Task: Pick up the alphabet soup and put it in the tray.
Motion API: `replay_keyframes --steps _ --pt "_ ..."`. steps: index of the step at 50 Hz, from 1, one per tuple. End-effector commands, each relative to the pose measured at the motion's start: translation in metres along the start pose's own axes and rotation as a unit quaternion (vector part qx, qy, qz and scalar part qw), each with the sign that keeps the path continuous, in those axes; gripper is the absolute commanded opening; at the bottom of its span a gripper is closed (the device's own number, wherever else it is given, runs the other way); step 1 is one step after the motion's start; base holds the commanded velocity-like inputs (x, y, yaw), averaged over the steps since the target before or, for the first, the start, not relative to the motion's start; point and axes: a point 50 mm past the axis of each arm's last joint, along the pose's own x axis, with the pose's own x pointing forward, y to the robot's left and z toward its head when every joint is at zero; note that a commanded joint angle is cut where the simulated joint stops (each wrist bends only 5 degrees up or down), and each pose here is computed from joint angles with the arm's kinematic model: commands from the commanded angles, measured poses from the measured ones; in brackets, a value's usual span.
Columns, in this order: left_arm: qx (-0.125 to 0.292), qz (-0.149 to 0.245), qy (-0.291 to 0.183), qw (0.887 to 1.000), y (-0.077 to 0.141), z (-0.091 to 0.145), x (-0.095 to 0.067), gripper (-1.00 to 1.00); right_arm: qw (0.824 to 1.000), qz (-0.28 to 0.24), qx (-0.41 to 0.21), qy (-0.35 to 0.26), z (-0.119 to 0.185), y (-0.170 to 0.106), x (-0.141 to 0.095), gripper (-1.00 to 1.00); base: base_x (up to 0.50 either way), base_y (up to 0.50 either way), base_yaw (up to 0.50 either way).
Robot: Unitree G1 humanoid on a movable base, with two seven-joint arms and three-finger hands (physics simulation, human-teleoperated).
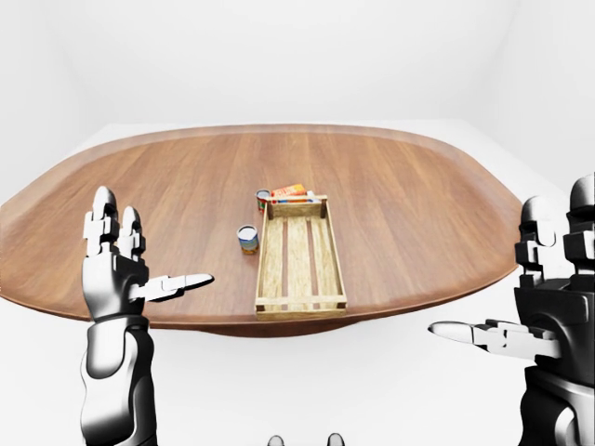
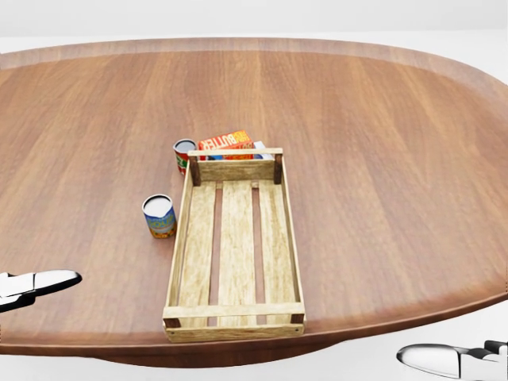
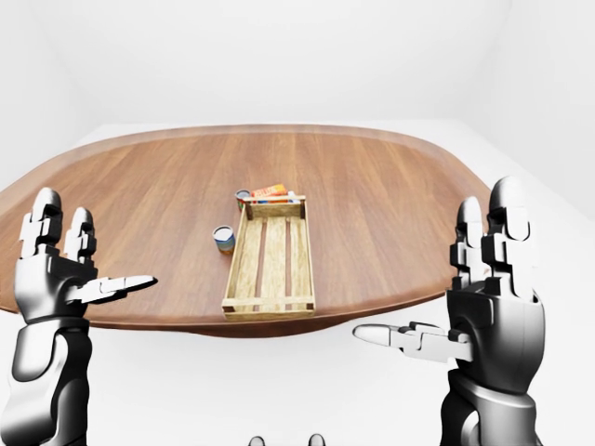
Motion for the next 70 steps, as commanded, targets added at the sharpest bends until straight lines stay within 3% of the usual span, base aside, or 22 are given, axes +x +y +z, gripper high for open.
replay_keyframes --steps 1,49,52,53,54,56,57,61,65,70 --pt "0.001 0.001 -0.003 1.0 0.001 0.001 0.0 1.0 1.0 0.002 0.001 -0.001 0.0 0.001 0.0 1.0 0.5 0.0 0.0" --pt "-0.003 -0.007 -0.024 1.0 0.0 0.012 -0.004 1.0 1.0 0.003 0.002 -0.005 0.003 0.003 -0.001 1.0 0.5 0.0 0.0" --pt "-0.005 -0.014 -0.03 0.999 -0.001 0.015 -0.005 1.0 1.0 0.0 0.018 -0.026 0.011 0.001 -0.001 1.0 0.33 0.01 0.0" --pt "0.28 -0.234 0.004 0.931 -0.008 0.023 -0.001 1.0 0.999 0.007 0.023 -0.041 0.021 0.006 -0.004 1.0 0.0 0.0 0.0" --pt "0.312 -0.253 0.022 0.916 -0.009 0.018 -0.001 1.0 0.999 0.009 0.022 -0.047 0.024 0.007 -0.005 1.0 0.0 0.0 0.0" --pt "0.352 -0.262 0.076 0.895 -0.006 -0.001 -0.005 1.0 0.998 0.009 0.024 -0.051 0.026 0.007 -0.004 1.0 0.0 0.0 0.0" --pt "0.363 -0.259 0.089 0.891 -0.004 -0.005 -0.005 1.0 0.998 0.01 0.024 -0.052 0.026 0.008 -0.004 1.0 0.0 0.0 0.0" --pt "0.367 -0.259 0.107 0.887 -0.002 -0.008 -0.002 1.0 0.998 0.015 0.025 -0.049 0.024 0.01 -0.003 1.0 0.0 0.0 0.0" --pt "0.387 -0.282 0.15 0.865 -0.005 -0.026 -0.001 1.0 0.998 0.017 0.034 -0.046 0.025 0.011 -0.005 1.0 0.0 0.0 0.0" --pt "0.42 -0.296 0.164 0.842 -0.007 -0.028 -0.002 1.0 0.998 0.017 0.034 -0.05 0.025 0.011 -0.004 1.0 0.0 0.0 0.0"
